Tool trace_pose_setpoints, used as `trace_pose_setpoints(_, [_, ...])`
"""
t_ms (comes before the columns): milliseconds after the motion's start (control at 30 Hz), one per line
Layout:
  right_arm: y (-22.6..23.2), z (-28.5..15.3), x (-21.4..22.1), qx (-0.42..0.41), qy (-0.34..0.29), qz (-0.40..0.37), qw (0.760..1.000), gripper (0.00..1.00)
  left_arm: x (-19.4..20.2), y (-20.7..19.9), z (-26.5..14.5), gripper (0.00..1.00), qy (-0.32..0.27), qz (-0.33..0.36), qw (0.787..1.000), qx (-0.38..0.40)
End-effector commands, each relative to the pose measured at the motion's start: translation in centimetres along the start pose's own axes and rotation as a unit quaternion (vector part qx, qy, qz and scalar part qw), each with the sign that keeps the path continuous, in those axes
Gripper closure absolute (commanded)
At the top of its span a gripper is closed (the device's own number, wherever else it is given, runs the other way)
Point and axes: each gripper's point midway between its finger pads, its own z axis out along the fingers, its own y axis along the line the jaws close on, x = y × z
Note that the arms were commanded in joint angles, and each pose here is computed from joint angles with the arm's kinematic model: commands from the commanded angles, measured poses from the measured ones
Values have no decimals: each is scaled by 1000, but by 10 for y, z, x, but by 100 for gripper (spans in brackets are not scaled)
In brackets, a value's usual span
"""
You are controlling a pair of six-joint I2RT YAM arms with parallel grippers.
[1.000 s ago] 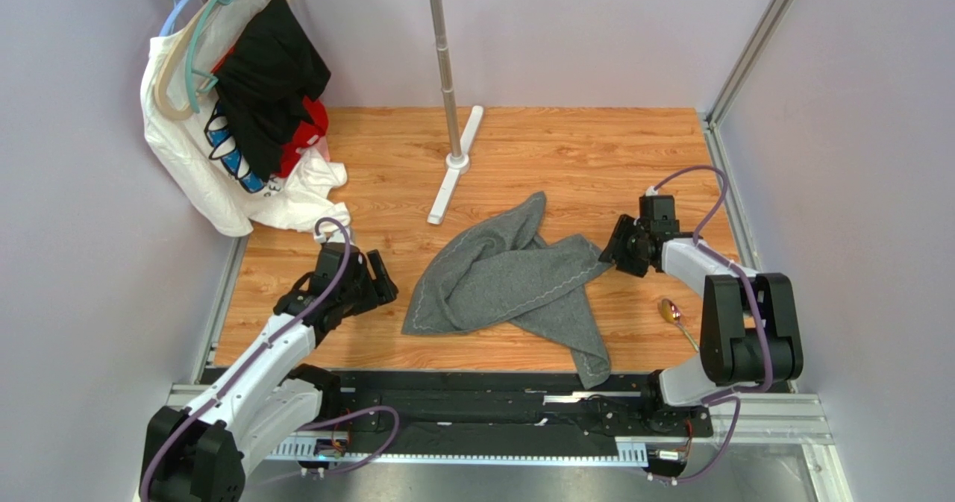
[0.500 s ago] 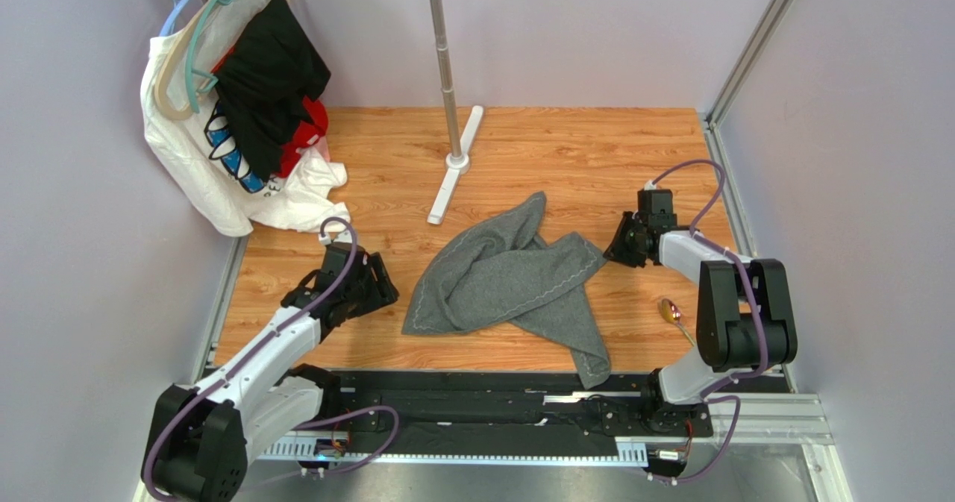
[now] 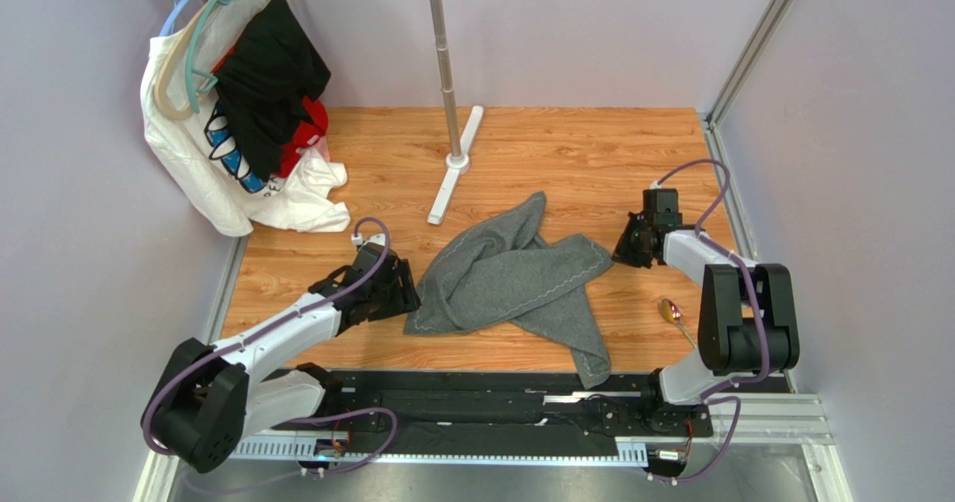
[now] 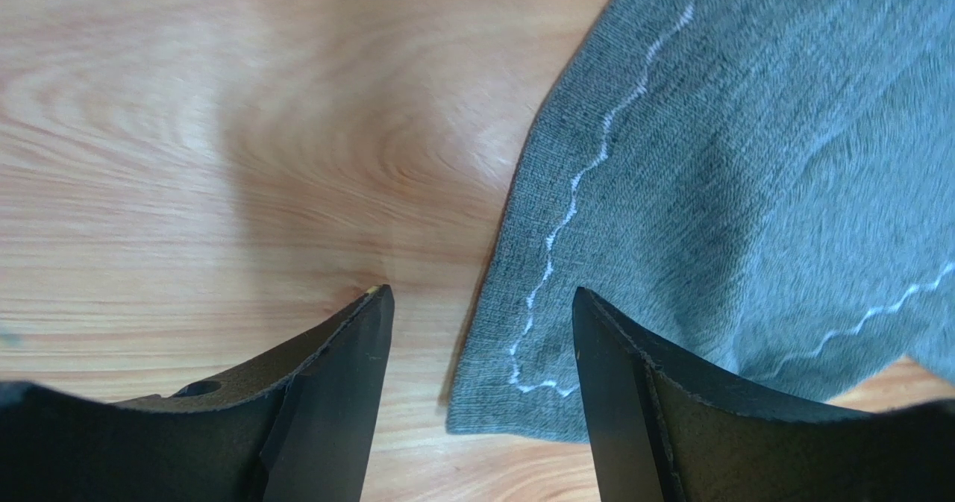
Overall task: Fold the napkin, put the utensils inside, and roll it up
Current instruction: Flatten the napkin out
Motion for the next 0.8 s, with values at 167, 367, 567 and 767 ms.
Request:
trace_pose_setpoints(167, [-27,-22,-34,23,-47,34,998,100,22,-15,-5,33,25,6,1000,-13])
trace_pose_setpoints(367, [-27,-22,-34,22,-46,31,998,100,42,-32,-8,39,35,-25,999,30])
trace_pose_setpoints(567, [-25,-25,-33,16,-47,32,998,100,57,-38,-2,39,62,-29,997,36])
trace_pose_setpoints(767, [-18,-31,-33,-1,-50,39,998,100,81,-26,-1,39,83,-46,995,-2])
